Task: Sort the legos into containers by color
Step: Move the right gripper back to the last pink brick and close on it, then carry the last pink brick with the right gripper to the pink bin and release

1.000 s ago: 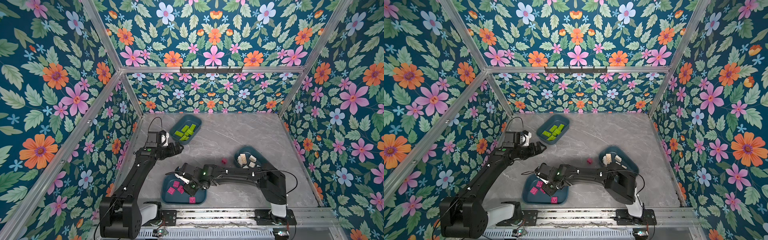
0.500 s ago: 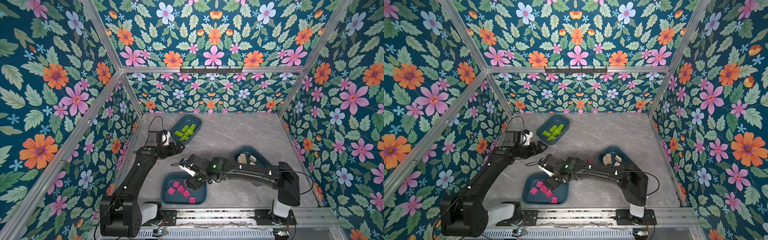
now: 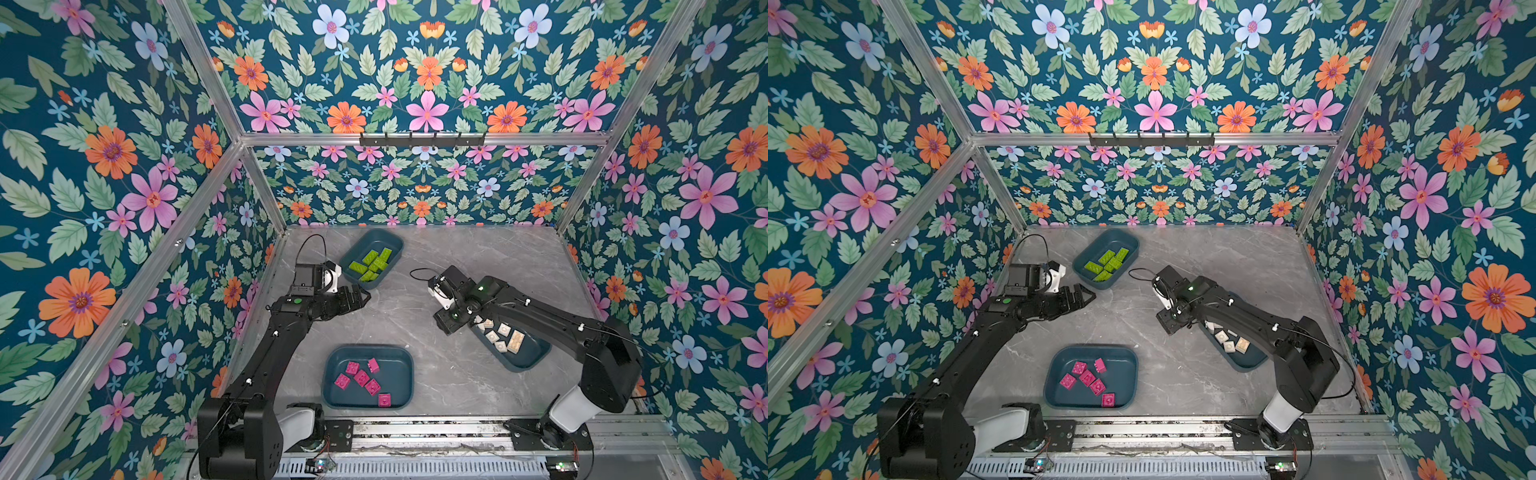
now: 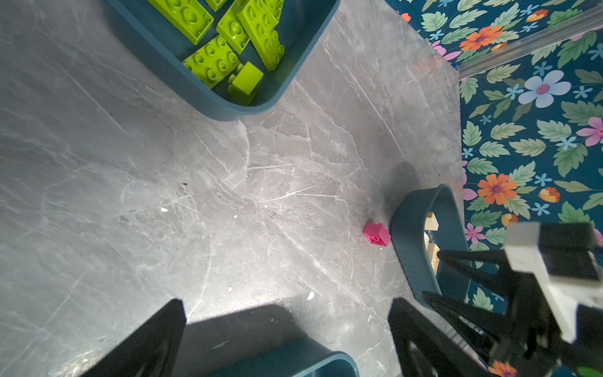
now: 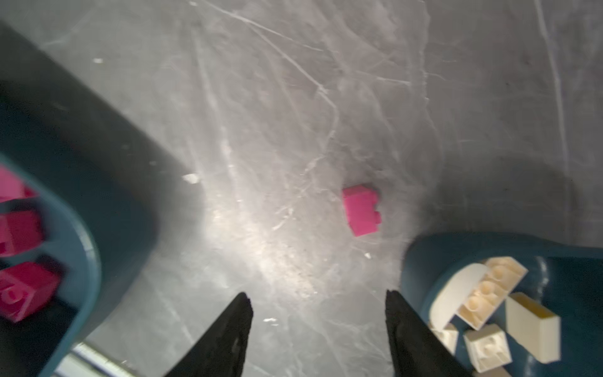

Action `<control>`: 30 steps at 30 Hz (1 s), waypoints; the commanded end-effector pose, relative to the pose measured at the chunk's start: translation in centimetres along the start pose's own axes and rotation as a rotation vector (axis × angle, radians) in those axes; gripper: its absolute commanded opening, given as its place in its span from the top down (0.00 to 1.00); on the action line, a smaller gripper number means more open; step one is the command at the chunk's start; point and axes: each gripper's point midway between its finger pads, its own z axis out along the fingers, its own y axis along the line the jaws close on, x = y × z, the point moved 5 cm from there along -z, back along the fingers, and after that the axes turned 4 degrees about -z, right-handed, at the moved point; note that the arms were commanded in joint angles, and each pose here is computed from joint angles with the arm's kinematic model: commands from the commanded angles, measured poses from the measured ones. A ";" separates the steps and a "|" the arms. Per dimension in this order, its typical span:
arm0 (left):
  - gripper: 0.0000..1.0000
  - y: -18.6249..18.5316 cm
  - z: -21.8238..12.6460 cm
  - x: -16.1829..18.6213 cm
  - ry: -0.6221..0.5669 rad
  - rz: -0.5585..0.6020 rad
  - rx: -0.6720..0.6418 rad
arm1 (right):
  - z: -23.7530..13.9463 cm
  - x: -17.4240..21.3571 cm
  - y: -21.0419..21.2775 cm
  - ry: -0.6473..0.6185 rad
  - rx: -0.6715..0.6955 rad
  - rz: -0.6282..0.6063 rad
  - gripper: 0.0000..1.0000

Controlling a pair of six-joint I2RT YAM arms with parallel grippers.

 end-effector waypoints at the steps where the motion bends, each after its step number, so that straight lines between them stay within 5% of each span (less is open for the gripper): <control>1: 0.00 -0.1 -0.2 0.1 0.005 0.014 0.007 | 1.7 -0.4 -1.3 0.025 0.035 -0.048 0.38; 6: 0.00 -0.1 -0.1 0.2 0.008 0.016 0.005 | 4.4 -0.9 -1.7 0.075 0.042 -0.098 0.48; 19: 0.00 0.5 0.1 0.7 0.023 0.020 -0.015 | 8.4 -0.9 -2.3 0.143 0.106 -0.163 0.53; 30: 0.00 0.6 0.1 0.9 0.030 0.023 -0.020 | 9.8 0.2 -1.8 0.196 0.062 -0.150 0.71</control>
